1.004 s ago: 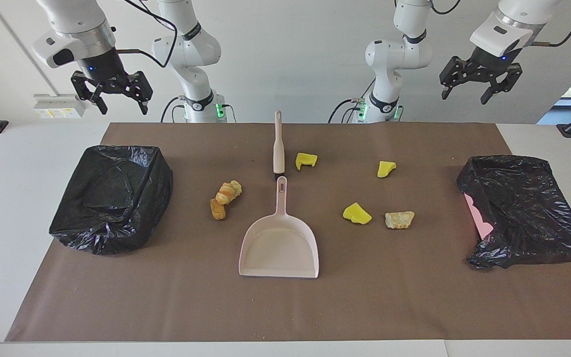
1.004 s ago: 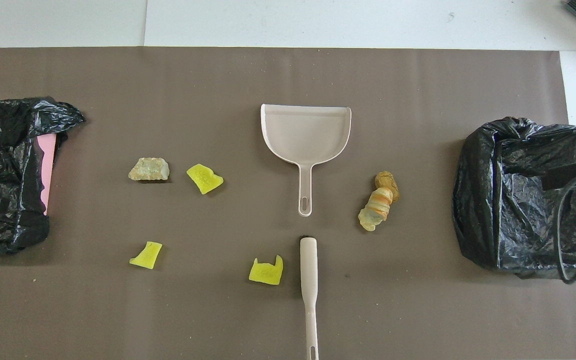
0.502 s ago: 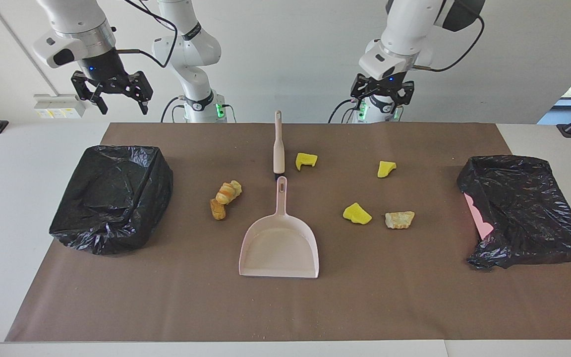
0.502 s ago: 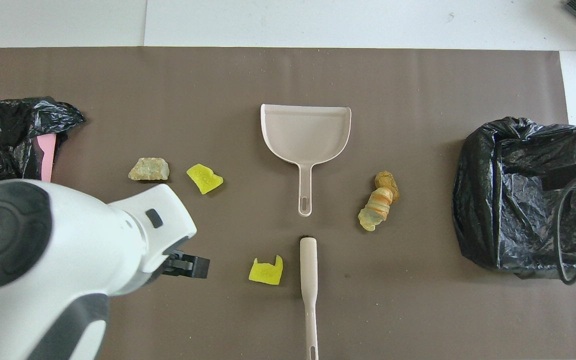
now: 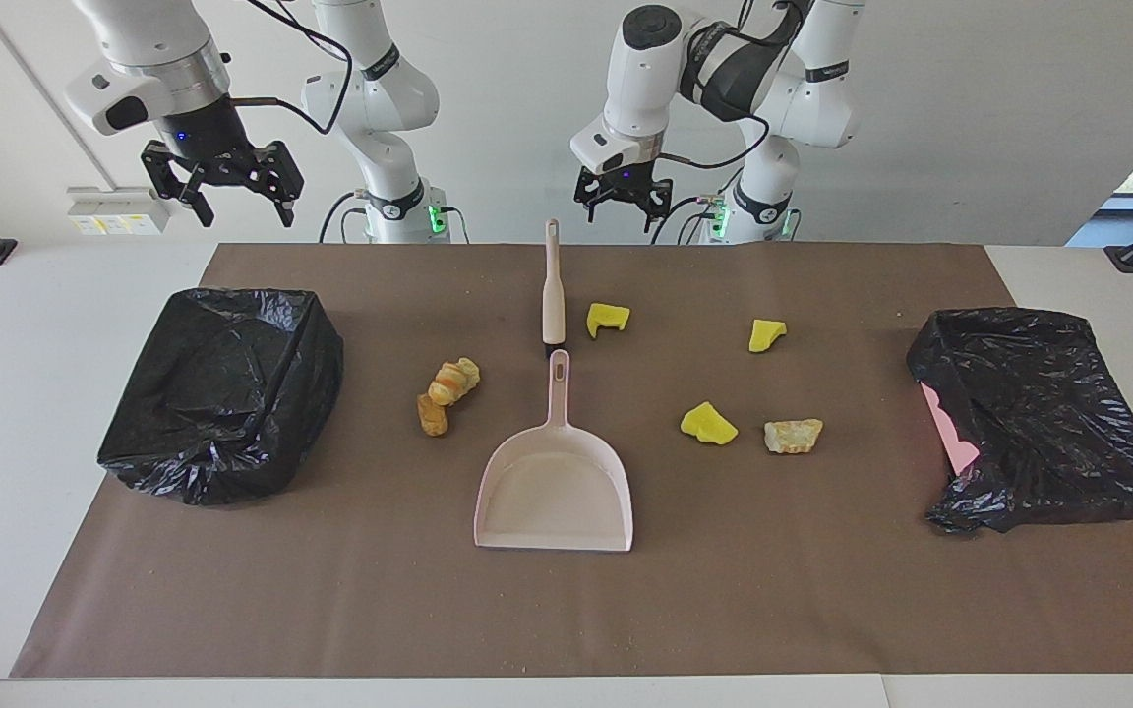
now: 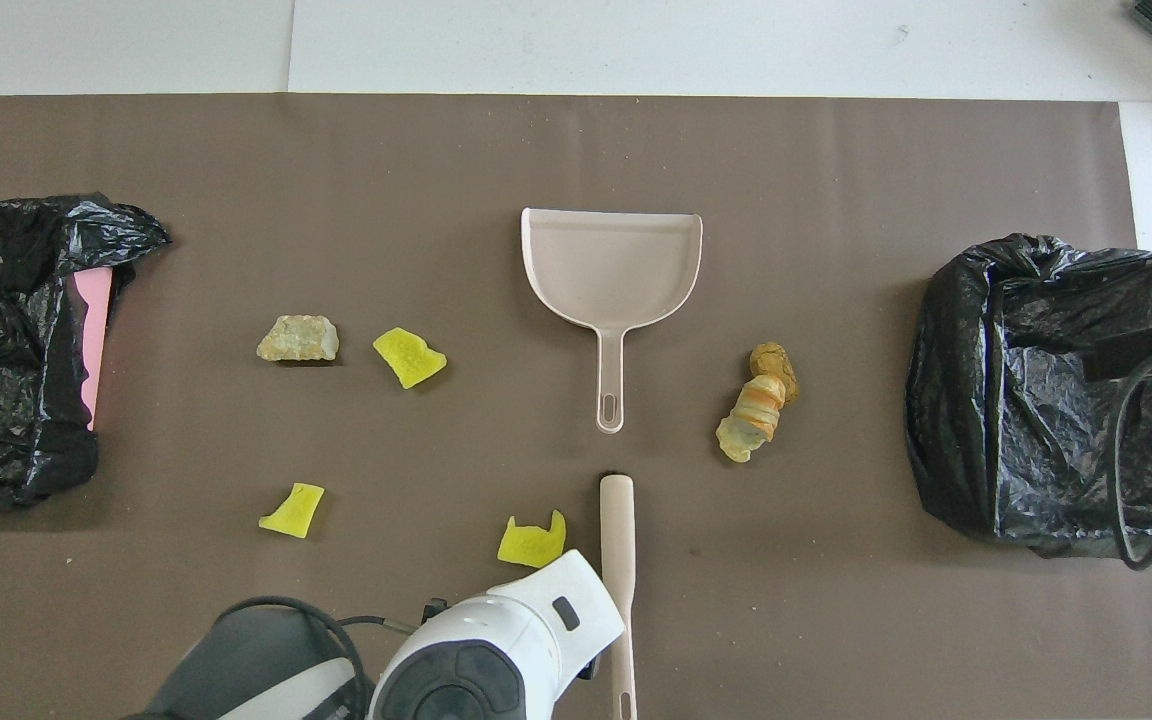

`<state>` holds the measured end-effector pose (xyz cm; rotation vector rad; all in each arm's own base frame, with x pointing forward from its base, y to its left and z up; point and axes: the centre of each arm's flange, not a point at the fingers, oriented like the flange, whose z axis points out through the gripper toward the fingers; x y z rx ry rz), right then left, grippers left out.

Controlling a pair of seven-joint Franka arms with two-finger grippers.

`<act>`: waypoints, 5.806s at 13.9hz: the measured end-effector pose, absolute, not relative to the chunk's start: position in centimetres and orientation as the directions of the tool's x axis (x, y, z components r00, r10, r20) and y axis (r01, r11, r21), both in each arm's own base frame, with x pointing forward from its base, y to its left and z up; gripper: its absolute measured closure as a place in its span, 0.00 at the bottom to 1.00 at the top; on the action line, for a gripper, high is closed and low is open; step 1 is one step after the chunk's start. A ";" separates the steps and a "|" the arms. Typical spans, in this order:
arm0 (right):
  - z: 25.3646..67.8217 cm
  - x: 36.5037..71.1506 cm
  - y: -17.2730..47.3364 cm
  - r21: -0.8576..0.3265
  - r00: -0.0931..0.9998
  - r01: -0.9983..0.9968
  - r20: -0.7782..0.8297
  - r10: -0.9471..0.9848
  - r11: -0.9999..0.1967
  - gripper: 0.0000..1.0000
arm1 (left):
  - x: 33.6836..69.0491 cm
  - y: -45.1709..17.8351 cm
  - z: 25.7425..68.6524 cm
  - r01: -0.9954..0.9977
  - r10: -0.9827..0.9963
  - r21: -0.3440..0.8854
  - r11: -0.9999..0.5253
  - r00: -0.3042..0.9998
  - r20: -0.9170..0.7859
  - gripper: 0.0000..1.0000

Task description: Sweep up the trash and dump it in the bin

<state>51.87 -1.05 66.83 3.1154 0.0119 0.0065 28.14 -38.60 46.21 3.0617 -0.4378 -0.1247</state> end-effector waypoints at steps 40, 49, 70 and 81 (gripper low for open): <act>51.1 56.3 20.6 -0.036 0.997 -0.027 0.069 -0.029 -0.999 0.00 | 41.6 -21.6 37.6 0.170 0.208 -0.147 -0.974 0.930 -0.305 0.74; 36.3 56.2 35.1 -0.102 0.999 -0.029 0.042 -0.033 -0.994 0.00 | 37.8 -16.2 41.3 0.381 0.456 -0.277 -0.882 0.837 -0.302 0.74; 37.0 58.0 28.5 -0.063 0.900 0.432 -0.026 0.434 -0.900 0.68 | 41.2 -23.3 37.1 0.383 0.345 0.087 -0.920 0.894 -0.284 0.74; 37.1 53.0 29.0 -0.130 0.196 0.968 -0.137 0.971 -0.214 0.68 | 46.2 -10.1 42.0 0.110 0.118 -0.044 -0.993 0.949 -0.293 0.74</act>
